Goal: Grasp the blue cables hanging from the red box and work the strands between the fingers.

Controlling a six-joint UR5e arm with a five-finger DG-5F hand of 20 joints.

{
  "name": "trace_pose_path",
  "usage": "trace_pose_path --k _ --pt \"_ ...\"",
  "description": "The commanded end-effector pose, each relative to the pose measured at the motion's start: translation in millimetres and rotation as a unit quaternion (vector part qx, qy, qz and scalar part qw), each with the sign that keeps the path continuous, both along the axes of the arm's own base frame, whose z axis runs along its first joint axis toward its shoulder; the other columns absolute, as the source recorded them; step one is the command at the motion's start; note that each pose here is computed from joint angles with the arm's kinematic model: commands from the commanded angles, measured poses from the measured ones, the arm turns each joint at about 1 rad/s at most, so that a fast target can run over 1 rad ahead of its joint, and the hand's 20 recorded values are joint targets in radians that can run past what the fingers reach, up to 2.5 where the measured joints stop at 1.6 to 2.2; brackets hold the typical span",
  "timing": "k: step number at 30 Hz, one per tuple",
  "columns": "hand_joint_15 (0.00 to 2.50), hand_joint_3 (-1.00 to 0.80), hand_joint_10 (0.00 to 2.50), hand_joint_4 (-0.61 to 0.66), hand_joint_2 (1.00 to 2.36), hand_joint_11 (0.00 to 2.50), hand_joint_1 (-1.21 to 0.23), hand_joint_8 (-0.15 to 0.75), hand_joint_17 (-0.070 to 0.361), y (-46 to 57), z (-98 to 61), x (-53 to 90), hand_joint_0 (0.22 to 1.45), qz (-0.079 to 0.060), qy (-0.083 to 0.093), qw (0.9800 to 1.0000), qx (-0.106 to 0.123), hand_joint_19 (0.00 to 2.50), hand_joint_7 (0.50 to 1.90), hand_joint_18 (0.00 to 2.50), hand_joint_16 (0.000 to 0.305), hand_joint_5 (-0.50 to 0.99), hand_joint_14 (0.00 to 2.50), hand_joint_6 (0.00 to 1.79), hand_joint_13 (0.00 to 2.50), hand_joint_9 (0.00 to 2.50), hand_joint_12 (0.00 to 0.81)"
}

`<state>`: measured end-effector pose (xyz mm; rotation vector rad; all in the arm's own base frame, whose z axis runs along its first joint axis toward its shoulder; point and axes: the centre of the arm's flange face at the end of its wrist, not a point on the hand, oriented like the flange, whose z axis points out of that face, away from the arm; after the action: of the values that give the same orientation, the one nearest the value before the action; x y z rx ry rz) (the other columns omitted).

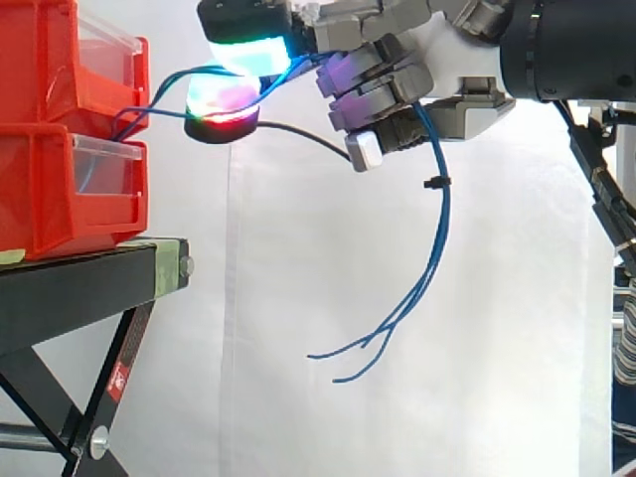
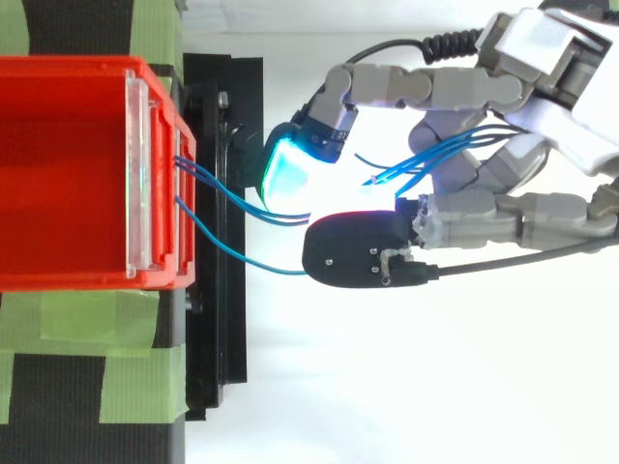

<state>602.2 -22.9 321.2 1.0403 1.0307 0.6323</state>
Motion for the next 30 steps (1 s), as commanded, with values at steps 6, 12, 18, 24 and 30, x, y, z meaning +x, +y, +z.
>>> trace_pose_path --k 6,12,18,24,30 --pt "1.71 -0.43 2.50 0.20 1.01 2.50 -0.78 0.532 0.182 0.0 -0.1 -0.2 0.85 0.000 0.000 1.0000 0.001 0.60 1.40 2.50 0.243 0.38 2.50 0.09 1.96 1.78 0.684" --pt "1.71 -0.32 2.50 0.22 1.01 2.50 -0.78 0.532 0.182 0.3 -1.0 0.1 0.86 0.003 -0.002 1.0000 0.008 0.60 1.25 2.50 0.243 0.32 2.50 0.41 1.96 1.78 0.684" --pt "1.71 0.03 2.50 0.19 1.09 2.50 -0.72 0.532 0.182 0.3 -0.1 -0.1 1.05 0.003 -0.003 1.0000 0.008 0.60 1.35 2.50 0.243 0.45 2.50 0.22 1.96 1.78 0.684" --pt "1.71 -0.08 2.50 0.25 1.40 2.50 -0.63 0.532 0.182 0.3 0.4 0.2 0.93 0.003 -0.003 1.0000 0.008 0.60 1.36 2.50 0.243 0.57 2.50 0.01 1.96 1.78 0.684" --pt "1.71 0.18 2.50 0.19 1.16 2.50 -0.66 0.532 0.182 0.3 0.4 0.2 1.16 0.003 -0.003 1.0000 0.008 0.60 1.33 2.50 0.243 0.63 2.50 0.02 1.96 1.78 0.684"
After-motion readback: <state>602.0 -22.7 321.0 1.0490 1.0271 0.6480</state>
